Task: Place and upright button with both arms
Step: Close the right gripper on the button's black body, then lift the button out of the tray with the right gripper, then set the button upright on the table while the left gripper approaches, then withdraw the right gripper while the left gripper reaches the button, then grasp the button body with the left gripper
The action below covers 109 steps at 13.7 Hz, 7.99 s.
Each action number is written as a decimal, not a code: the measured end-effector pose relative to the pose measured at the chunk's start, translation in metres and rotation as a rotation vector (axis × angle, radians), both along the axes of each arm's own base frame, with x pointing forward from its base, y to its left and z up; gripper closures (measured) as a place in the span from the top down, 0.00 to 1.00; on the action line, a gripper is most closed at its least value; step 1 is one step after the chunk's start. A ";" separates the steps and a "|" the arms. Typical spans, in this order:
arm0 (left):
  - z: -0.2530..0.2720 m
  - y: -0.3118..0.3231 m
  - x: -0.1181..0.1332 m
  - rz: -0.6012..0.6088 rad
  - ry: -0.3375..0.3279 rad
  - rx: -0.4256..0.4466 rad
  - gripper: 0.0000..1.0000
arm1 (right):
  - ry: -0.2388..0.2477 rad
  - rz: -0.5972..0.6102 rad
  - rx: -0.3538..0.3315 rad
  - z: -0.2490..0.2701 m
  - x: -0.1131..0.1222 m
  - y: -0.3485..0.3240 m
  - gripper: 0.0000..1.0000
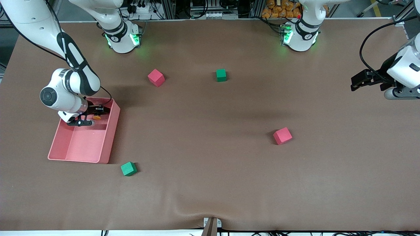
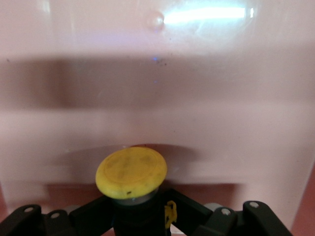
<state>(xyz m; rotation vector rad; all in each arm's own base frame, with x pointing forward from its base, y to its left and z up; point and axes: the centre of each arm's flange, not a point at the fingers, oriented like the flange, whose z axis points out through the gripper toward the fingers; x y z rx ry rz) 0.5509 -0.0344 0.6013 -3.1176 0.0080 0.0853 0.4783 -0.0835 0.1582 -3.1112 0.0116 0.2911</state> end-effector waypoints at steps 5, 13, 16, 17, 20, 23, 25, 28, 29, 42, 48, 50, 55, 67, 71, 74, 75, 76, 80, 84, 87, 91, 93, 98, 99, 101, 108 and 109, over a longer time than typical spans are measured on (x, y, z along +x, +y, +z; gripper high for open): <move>-0.001 0.000 0.001 0.000 0.002 0.000 1.00 | -0.087 0.024 -0.006 0.063 0.025 0.001 0.41; 0.000 0.018 0.002 0.001 0.000 -0.001 1.00 | -0.165 0.276 0.012 0.198 0.089 0.022 0.41; 0.001 0.022 0.002 -0.004 -0.001 -0.001 1.00 | -0.210 0.462 0.019 0.223 0.108 0.083 0.41; 0.001 0.022 0.002 -0.005 -0.001 -0.001 1.00 | -0.216 0.515 0.024 0.226 0.110 0.114 0.41; 0.000 0.020 0.002 -0.009 0.000 -0.002 1.00 | -0.211 0.662 0.047 0.217 0.106 0.216 0.41; -0.001 0.021 0.003 -0.007 0.000 -0.002 1.00 | -0.196 0.692 0.055 0.193 0.098 0.317 0.41; -0.002 0.021 0.004 -0.006 0.002 -0.002 1.00 | -0.189 0.668 0.077 0.174 0.088 0.386 0.41; -0.004 0.022 0.005 -0.004 0.004 -0.002 1.00 | -0.188 0.587 0.107 0.145 0.077 0.460 0.41; -0.004 0.023 0.005 -0.004 0.004 -0.002 1.00 | -0.184 0.554 0.109 0.136 0.076 0.476 0.41; -0.006 0.025 0.011 0.000 0.005 -0.005 1.00 | -0.171 0.128 0.100 0.011 0.018 0.634 0.41; -0.025 0.025 0.019 -0.001 0.039 -0.008 1.00 | -0.187 0.089 0.136 0.031 0.031 0.637 0.93; -0.031 0.022 0.022 -0.008 0.049 -0.010 1.00 | -0.211 0.066 0.152 0.056 0.047 0.631 1.00; -0.047 -0.006 0.037 -0.033 0.074 -0.111 1.00 | -0.211 -0.027 0.116 0.154 0.114 0.546 1.00; -0.251 -0.283 0.060 -0.111 0.304 -0.074 1.00 | -0.180 0.166 0.067 0.266 0.155 0.310 1.00; -0.285 -0.330 0.045 -0.110 0.291 -0.049 1.00 | -0.182 0.211 0.061 0.310 0.160 0.208 1.00; -0.312 -0.371 0.028 -0.104 0.279 -0.030 1.00 | -0.185 0.215 -0.005 0.364 0.141 0.121 1.00; -0.323 -0.376 0.027 -0.105 0.287 -0.034 1.00 | -0.181 0.202 -0.002 0.380 0.131 0.097 1.00; -0.333 -0.378 0.029 -0.099 0.296 -0.044 1.00 | -0.173 0.186 0.003 0.393 0.121 0.077 1.00; -0.363 -0.395 0.032 -0.095 0.288 -0.080 1.00 | -0.147 0.131 0.025 0.432 0.083 0.035 1.00; -0.373 -0.417 0.023 -0.098 0.283 -0.125 0.96 | -0.105 0.052 0.029 0.460 0.052 0.036 1.00; -0.383 -0.428 0.016 -0.098 0.293 -0.141 0.92 | -0.078 -0.026 0.022 0.469 0.040 0.039 1.00; -0.400 -0.432 0.009 -0.100 0.312 -0.130 0.85 | -0.086 -0.045 0.018 0.474 0.038 0.040 1.00; -0.407 -0.435 0.005 -0.084 0.321 -0.119 0.83 | -0.102 -0.047 0.017 0.481 0.038 0.039 1.00; -0.419 -0.439 -0.001 -0.038 0.336 -0.096 0.80 | -0.127 -0.052 0.014 0.499 0.036 0.041 1.00; -0.421 -0.440 -0.003 -0.034 0.339 -0.093 0.76 | -0.132 -0.052 0.013 0.502 0.036 0.041 1.00; -0.424 -0.441 -0.004 -0.031 0.342 -0.090 0.75 | -0.134 -0.050 0.013 0.503 0.036 0.043 1.00; -0.430 -0.443 -0.008 -0.034 0.346 -0.082 0.42 | -0.136 -0.047 0.011 0.504 0.036 0.045 1.00; -0.430 -0.443 -0.008 -0.034 0.346 -0.082 0.42 | -0.136 -0.045 0.011 0.504 0.036 0.046 1.00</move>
